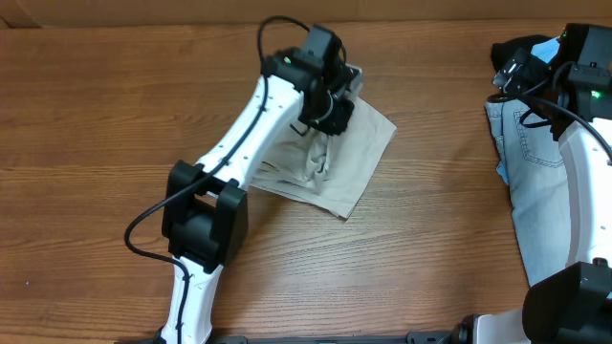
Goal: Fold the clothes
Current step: 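Fold the shorts over with the left gripper, pressing the fold down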
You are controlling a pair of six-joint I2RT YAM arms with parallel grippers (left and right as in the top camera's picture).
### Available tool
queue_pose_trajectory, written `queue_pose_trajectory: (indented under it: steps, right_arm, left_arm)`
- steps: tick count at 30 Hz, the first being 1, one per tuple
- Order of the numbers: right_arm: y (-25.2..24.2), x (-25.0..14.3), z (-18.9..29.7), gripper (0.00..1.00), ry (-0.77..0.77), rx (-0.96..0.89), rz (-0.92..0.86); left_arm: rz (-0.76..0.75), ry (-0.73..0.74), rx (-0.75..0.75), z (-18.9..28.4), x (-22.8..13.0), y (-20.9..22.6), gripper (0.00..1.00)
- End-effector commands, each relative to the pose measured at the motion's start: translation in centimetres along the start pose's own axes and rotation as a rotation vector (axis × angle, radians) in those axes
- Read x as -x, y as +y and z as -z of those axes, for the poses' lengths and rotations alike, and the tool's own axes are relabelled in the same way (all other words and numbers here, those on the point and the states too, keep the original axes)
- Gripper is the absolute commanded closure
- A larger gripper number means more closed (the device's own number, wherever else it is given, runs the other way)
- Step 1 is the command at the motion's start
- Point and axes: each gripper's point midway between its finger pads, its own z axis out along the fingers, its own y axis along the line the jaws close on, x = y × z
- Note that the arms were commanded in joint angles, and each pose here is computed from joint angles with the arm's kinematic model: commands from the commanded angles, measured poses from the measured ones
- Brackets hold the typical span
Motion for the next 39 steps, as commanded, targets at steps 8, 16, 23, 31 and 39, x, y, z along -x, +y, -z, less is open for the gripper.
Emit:
queue_pose_trajectory:
  steps: [8,16,23,31,39]
  right_arm:
    - [0.1,0.8,0.3,0.00,-0.023,-0.002,0.000]
    - [0.1,0.8,0.3,0.00,-0.023,-0.002,0.000]
    - [0.1,0.8,0.3,0.00,-0.023,-0.002,0.000]
    - [0.1,0.8,0.3,0.00,-0.023,-0.002,0.000]
    - [0.1,0.8,0.3,0.00,-0.023,-0.002,0.000]
  left_arm:
    - [-0.045,0.024,-0.105,-2.2,-1.9,-4.1,0.80]
    - [-0.037,0.024,-0.210,-1.4,-1.7,-5.5,0.89]
    - [0.028,-0.020,-0.021,1.3,0.0,0.4,0.96]
    - [0.121,0.091,-0.002,0.3,-3.7,3.0,0.96]
    - [0.119,0.240,-0.127,-3.5,-8.9,-1.1,0.96]
